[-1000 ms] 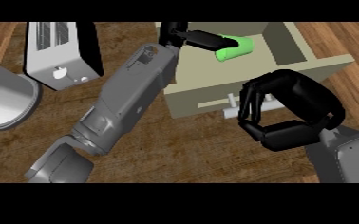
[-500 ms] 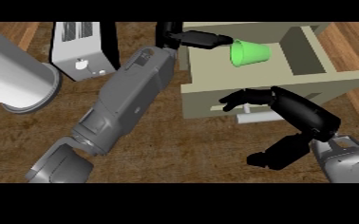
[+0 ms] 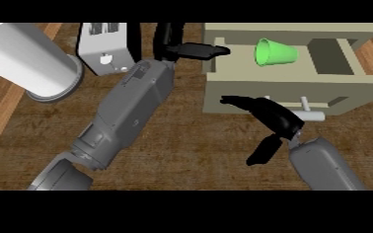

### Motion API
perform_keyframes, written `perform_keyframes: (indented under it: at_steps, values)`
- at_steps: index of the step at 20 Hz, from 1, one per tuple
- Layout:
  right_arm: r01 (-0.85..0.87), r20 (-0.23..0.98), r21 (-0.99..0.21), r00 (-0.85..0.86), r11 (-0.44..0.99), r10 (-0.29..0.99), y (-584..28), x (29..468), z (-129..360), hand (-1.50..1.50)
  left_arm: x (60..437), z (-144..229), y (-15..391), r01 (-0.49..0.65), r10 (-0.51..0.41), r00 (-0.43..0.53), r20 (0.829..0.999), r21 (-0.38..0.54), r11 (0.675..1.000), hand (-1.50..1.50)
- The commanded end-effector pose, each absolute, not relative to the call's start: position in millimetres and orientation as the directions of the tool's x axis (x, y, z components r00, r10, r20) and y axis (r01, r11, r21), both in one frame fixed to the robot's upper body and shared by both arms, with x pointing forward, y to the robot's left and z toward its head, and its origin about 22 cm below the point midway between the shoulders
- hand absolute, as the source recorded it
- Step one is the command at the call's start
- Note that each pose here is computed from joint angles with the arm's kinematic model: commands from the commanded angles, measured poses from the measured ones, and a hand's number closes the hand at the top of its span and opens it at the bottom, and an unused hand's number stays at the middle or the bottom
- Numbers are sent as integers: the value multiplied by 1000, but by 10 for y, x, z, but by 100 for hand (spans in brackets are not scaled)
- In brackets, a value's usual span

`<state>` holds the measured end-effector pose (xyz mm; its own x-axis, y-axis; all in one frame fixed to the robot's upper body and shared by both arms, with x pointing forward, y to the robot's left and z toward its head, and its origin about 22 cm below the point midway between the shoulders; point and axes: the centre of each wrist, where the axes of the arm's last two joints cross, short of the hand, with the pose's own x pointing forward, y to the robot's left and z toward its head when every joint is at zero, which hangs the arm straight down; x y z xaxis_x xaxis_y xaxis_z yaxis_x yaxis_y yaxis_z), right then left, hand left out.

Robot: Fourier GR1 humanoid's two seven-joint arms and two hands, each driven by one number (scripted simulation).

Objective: Pick up the cup, place it into the drawer and close the drawer

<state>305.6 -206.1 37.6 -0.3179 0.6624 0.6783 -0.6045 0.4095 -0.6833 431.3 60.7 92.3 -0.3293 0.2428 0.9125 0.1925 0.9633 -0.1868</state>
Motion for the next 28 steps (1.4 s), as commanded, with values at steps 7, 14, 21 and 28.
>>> perform_keyframes:
  at_steps: [7, 14, 21, 28]
  values:
    - [-548, 623, -722, -252, 421, 740, -2344, 3686, -65, 150, 4296, 803, 1195, 198, 261, -338, 904, -203, 959, -150]
    - [-391, 696, -710, -264, 585, 668, -2543, 4143, 376, 150, 4202, 729, 1227, 239, 313, -305, 899, -246, 939, -150]
    - [-248, 709, -705, -215, 665, 672, -2841, 4353, 806, 150, 4166, 681, 1486, 249, 290, -306, 907, -218, 944, -150]
    - [-222, 728, -686, -239, 693, 643, -3040, 4402, 1128, 150, 4129, 636, 1573, 279, 302, -300, 905, -220, 935, -150]
